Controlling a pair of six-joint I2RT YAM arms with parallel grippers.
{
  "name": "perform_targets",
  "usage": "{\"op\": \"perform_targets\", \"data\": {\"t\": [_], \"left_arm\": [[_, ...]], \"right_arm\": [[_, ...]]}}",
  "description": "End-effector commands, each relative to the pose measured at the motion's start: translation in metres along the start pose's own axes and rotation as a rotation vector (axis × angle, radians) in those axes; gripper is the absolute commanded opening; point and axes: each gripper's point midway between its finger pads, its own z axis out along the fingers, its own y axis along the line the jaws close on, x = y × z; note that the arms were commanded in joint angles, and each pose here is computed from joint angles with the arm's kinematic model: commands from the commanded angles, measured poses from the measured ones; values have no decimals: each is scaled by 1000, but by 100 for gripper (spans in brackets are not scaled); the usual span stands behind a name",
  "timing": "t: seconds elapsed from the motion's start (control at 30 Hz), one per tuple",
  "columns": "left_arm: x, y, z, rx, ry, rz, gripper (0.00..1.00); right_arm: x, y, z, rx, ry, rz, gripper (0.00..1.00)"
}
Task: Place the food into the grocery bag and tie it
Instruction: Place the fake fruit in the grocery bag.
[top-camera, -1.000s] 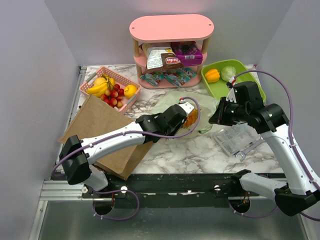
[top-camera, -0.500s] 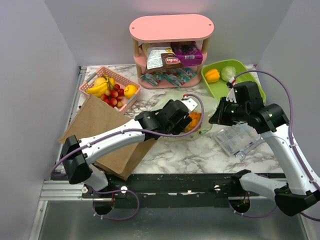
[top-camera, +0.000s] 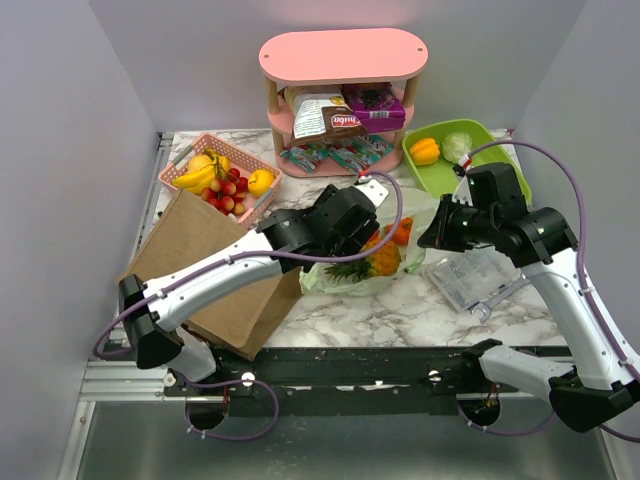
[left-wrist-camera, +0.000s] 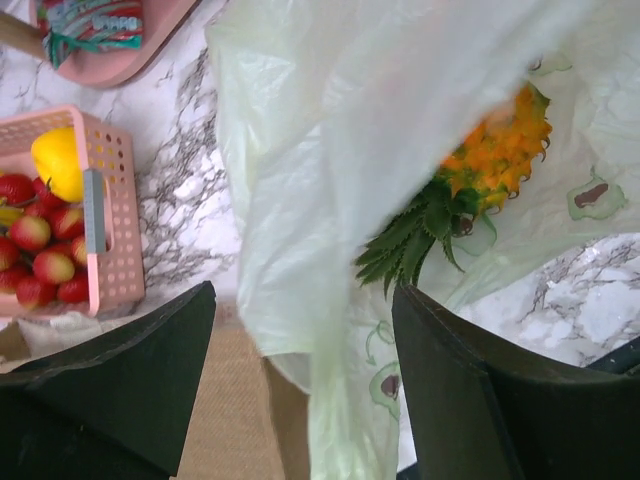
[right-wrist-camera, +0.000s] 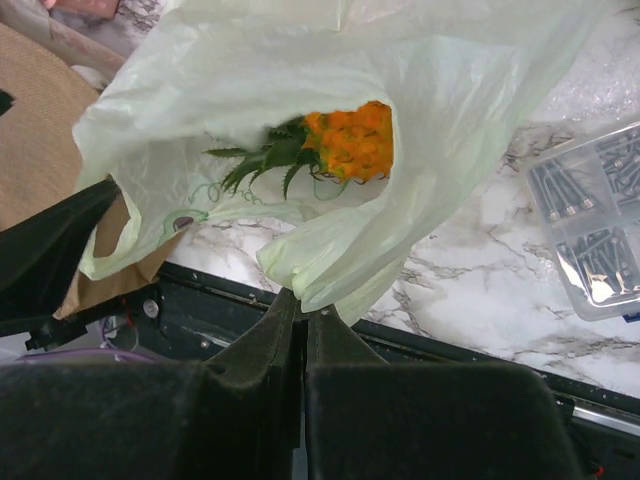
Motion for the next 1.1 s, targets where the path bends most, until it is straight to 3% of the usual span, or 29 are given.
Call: {"op": "perform_targets", "data": {"t": [0.0, 0.2, 0.43, 0.6, 0.87, 1.0, 1.07], "left_arm": [[12, 24, -48, -68, 47, -55, 73], [43, 28, -84, -46, 104, -202, 72], [97, 3, -80, 62, 153, -337, 73], [99, -24, -75, 221, 68, -411, 73], [98, -39, -61, 268, 32, -446, 73], [103, -42, -52, 260, 44, -448, 64], [107, -43, -48, 247, 61, -441, 49]], "right_arm": [[2, 0, 2, -10, 4, -16, 1], [1, 4, 2, -26, 1, -10, 1], [3, 7, 4, -44, 10, -5, 1], [0, 11, 2, -58, 9, -6, 1], [2, 11, 1, -60, 12, -1, 1], [3, 11, 0, -60, 11, -1, 1], [3, 10, 1, -58, 14, 0, 1]]}}
